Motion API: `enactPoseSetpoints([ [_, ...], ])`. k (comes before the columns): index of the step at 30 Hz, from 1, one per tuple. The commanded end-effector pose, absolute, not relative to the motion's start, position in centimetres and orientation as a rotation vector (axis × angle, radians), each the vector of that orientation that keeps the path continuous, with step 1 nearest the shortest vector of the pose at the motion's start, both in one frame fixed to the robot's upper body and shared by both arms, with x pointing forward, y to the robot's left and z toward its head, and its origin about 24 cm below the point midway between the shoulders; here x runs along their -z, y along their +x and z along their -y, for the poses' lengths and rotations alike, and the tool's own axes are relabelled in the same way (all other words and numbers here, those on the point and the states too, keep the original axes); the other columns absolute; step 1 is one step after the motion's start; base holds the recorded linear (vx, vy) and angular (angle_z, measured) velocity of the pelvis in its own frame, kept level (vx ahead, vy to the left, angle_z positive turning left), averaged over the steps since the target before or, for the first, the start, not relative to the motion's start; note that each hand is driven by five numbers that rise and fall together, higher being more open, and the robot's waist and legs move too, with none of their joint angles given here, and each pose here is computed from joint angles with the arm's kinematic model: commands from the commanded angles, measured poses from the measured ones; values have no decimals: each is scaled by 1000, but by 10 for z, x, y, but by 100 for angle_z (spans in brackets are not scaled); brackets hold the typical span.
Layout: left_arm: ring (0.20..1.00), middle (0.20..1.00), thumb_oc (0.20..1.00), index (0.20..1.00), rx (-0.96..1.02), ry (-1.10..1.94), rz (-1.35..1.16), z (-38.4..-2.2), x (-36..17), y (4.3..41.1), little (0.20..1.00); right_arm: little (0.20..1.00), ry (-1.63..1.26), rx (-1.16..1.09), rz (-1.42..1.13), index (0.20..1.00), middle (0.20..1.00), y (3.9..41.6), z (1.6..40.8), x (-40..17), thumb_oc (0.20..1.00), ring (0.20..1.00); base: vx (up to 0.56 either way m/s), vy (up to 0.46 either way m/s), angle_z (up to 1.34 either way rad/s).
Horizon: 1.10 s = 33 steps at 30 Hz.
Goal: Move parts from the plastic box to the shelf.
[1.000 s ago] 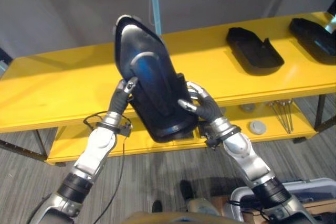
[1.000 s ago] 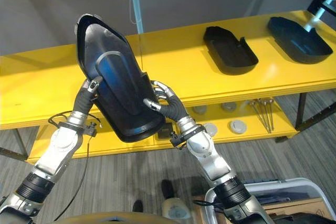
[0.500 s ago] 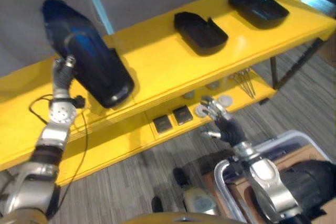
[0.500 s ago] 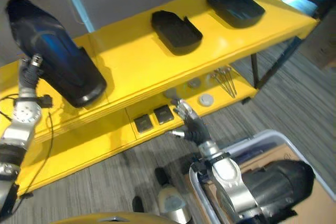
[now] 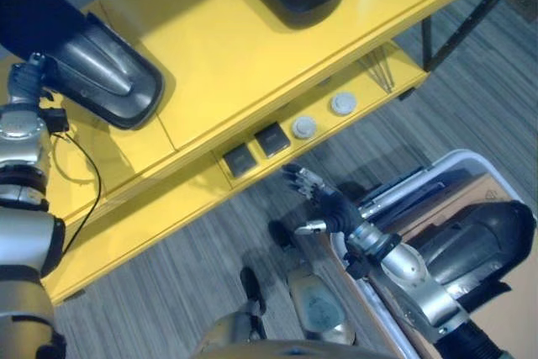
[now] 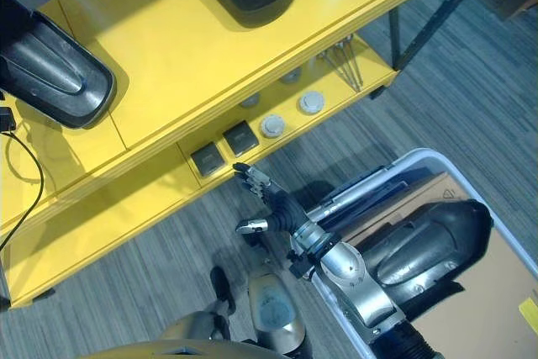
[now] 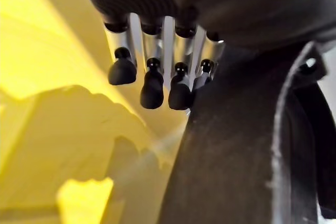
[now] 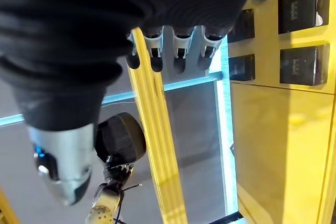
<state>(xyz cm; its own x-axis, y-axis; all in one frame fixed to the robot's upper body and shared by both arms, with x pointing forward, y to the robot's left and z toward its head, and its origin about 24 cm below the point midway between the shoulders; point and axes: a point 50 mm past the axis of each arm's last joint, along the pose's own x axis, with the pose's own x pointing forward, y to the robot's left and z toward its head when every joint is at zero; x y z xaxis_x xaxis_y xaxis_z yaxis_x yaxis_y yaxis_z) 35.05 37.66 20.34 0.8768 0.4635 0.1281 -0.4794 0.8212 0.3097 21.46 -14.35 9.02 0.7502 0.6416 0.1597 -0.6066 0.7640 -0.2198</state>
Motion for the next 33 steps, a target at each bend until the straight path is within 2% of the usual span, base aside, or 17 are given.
enactPoseSetpoints([
  [1,200,200,200,200,-587,520,93,-415,-244,320,200,1000,-172,-687,305,1000,1000,215,146,-98,1000,1000,0,0,0],
  [5,200,200,200,200,-588,707,9,-434,-253,301,200,1000,-176,-706,311,1000,1000,214,146,-100,1000,1000,17,-1,4],
  [11,200,200,200,200,-607,920,-42,-442,-264,290,200,1000,-161,-721,318,1000,1000,212,144,-99,1000,1000,11,16,12],
  [21,200,200,200,200,-539,1134,-135,-434,-257,299,200,1000,-163,-725,345,1000,1000,211,143,-102,1000,1000,-8,17,4],
  [32,200,200,200,200,-560,1233,-171,-431,-253,305,200,1000,-135,-703,330,1000,1000,210,143,-97,1000,1000,-17,7,-5],
  [33,485,485,485,485,-583,1247,-150,-429,-256,307,485,1000,-133,-702,320,1000,1000,210,142,-94,1000,1000,0,0,0],
])
